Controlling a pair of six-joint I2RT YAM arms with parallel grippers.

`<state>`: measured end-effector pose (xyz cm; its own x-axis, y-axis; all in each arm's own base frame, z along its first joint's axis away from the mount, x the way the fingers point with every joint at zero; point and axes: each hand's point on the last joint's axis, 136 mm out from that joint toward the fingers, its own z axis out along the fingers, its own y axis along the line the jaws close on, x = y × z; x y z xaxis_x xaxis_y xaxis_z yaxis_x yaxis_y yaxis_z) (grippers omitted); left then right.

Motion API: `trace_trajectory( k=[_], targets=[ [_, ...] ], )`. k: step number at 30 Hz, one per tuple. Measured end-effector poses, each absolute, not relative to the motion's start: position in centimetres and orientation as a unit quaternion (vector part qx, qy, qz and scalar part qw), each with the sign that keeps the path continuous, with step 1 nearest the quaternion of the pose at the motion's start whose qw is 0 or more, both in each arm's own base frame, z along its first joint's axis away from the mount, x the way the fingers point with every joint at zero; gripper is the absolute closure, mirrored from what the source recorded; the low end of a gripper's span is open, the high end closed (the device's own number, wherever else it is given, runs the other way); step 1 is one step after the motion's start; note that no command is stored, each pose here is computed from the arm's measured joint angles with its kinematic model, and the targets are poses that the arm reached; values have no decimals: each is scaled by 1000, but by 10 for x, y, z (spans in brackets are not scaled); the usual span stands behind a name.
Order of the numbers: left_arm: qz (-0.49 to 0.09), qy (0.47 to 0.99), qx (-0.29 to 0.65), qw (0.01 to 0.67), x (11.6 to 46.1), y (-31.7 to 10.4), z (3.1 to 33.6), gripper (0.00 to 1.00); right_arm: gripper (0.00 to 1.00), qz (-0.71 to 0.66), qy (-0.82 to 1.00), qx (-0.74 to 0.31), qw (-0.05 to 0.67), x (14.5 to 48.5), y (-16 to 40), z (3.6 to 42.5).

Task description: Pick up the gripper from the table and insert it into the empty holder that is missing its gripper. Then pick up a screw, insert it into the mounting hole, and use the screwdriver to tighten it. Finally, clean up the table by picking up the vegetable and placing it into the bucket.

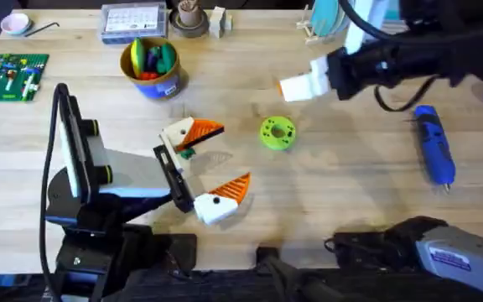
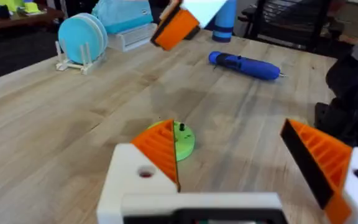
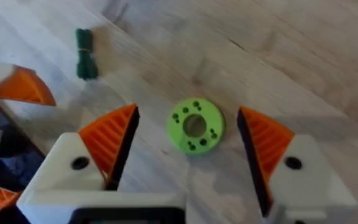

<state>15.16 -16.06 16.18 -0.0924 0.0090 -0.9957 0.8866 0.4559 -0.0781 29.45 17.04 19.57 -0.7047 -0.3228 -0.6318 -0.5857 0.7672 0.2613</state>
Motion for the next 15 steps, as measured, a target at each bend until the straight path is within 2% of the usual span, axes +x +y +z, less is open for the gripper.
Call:
trace_trajectory(
  k=[7,15],
  targets=[
    [-383,632,354,573,152,-161,162,7,8,169,919,-256,249,275,147,181],
    [-383,632,354,573,152,-161,162,7,8,139,939,-279,148,262,156,125]
  ],
)
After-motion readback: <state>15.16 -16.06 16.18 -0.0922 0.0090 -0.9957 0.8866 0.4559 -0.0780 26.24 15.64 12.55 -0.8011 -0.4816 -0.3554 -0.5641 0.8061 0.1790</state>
